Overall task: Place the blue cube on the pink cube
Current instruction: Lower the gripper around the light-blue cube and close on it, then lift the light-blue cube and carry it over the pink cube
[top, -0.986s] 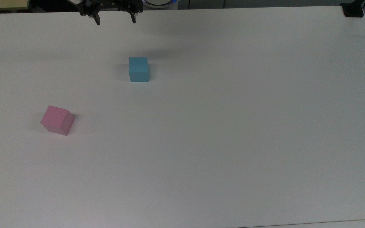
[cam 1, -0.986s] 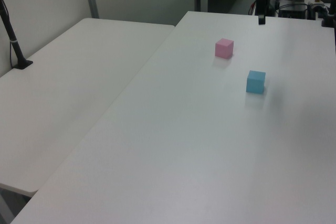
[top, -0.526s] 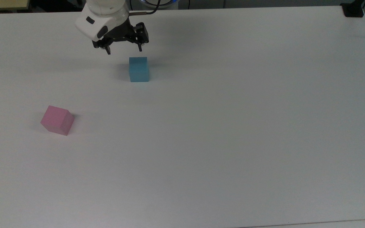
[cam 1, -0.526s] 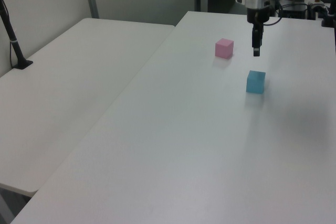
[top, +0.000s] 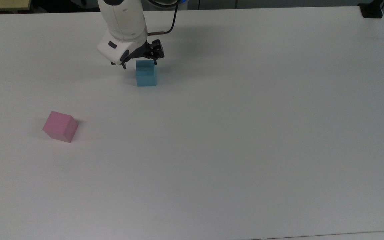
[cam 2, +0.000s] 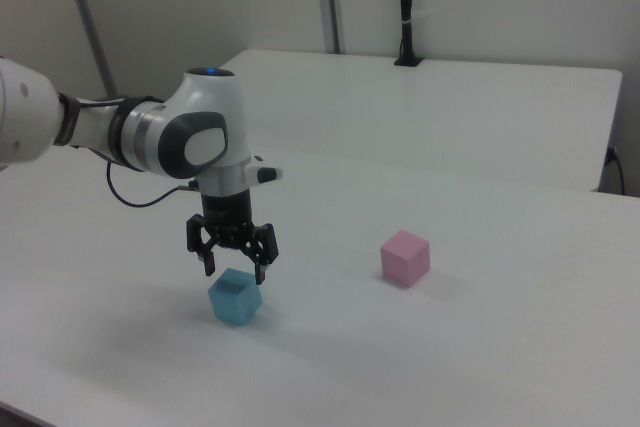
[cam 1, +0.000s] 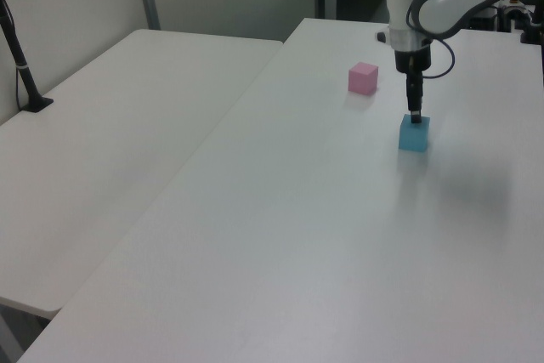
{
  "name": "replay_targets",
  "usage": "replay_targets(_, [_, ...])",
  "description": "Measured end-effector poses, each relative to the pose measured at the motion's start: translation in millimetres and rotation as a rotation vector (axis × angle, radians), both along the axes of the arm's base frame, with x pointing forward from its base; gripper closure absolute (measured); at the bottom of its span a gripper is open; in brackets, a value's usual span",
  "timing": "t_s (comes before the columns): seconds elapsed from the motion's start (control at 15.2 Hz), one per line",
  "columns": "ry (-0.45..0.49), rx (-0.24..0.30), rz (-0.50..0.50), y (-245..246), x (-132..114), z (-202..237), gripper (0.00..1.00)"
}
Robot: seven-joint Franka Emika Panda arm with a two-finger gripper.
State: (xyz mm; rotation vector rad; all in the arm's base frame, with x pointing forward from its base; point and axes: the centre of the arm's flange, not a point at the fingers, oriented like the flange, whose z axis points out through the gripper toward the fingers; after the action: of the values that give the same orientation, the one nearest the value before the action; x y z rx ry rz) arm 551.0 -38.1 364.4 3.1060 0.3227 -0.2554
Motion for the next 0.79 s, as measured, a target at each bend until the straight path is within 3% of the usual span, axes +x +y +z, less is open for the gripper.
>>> replay_targets(0.33, [0.035, -0.029, 0.037, 8, 3, -23, 0.07])
replay_targets(0.46, [0.038, -0.032, 0.042, 9, 3, -25, 0.26])
replay_targets(0.53, [0.035, -0.033, 0.044, 10, 3, -23, 0.42])
replay_targets(0.79, [0.022, -0.033, 0.042, 8, 5, -17, 0.43])
